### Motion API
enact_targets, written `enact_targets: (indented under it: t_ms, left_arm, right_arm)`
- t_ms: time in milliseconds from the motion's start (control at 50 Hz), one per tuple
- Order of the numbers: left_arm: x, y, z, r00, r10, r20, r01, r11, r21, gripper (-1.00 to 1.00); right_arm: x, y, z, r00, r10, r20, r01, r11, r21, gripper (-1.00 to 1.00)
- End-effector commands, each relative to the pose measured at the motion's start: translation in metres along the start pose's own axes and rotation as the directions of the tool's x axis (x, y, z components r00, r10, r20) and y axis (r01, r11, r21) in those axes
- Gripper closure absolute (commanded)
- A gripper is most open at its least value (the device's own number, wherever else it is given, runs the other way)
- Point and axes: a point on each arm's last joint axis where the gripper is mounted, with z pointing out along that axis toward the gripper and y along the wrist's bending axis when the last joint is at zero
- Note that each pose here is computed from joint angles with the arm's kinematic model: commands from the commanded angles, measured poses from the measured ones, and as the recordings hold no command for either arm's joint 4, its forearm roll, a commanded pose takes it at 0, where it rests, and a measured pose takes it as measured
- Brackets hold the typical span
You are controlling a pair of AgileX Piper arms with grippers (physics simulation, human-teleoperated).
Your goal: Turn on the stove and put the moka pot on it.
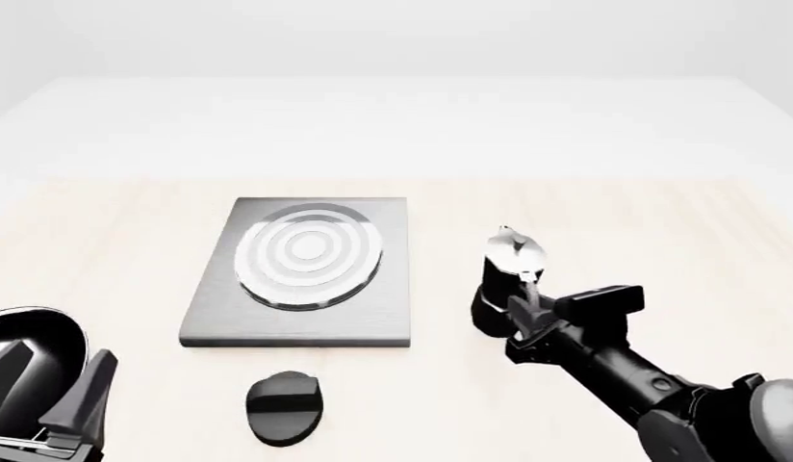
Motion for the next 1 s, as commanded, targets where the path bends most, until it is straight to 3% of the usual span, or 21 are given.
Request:
enact_targets:
  t_ms: [20, 240, 280, 460, 500, 660, 740, 820, 1000]
  left_arm:
    - [0.001, 0.0, 0.0, 1.0, -0.003, -0.007, 0.003, 1.0, -0.004, -1.0]
    - [0.001, 0.001, 0.0, 1.0, -0.008, -0.011, 0.008, 1.0, -0.01, -1.0]
    - [0.001, 0.001, 0.0, 1.0, -0.006, -0.012, 0.006, 1.0, -0.01, -1.0]
    - [0.001, 0.001, 0.0, 1.0, -0.008, -0.015, 0.008, 1.0, -0.011, -1.0]
    - [0.002, 0.001, 0.0, 1.0, -0.01, -0.018, 0.01, 1.0, -0.014, -1.0]
    - [0.002, 0.001, 0.0, 1.0, -0.008, -0.023, 0.008, 1.0, -0.013, -1.0]
    - [0.002, 0.001, 0.0, 1.0, -0.008, -0.024, 0.007, 1.0, -0.012, -1.0]
    - [0.002, 0.0, 0.0, 1.0, -0.008, -0.026, 0.008, 1.0, -0.007, -1.0]
    - [0.003, 0.0, 0.0, 1.0, -0.005, -0.031, 0.005, 1.0, -0.008, -1.0]
  right_arm:
    - [-0.002, 0.0, -0.006, 0.999, -0.048, 0.019, 0.048, 0.999, 0.001, 1.0]
    - [-0.022, 0.013, -0.018, 0.985, -0.15, 0.087, 0.154, 0.987, -0.038, 1.0]
    - [-0.028, 0.017, -0.017, 0.975, -0.199, 0.099, 0.204, 0.978, -0.048, 1.0]
    - [-0.062, 0.029, -0.014, 0.945, -0.293, 0.145, 0.304, 0.951, -0.055, 1.0]
    - [-0.072, 0.034, -0.015, 0.93, -0.324, 0.173, 0.338, 0.94, -0.056, 1.0]
    - [-0.111, 0.045, -0.01, 0.903, -0.354, 0.245, 0.376, 0.925, -0.049, 1.0]
    - [-0.121, 0.051, -0.004, 0.895, -0.359, 0.263, 0.386, 0.921, -0.054, 1.0]
    - [-0.125, 0.069, 0.007, 0.881, -0.376, 0.287, 0.417, 0.904, -0.096, 1.0]
    - [-0.133, 0.079, 0.032, 0.891, -0.345, 0.296, 0.392, 0.913, -0.116, 1.0]
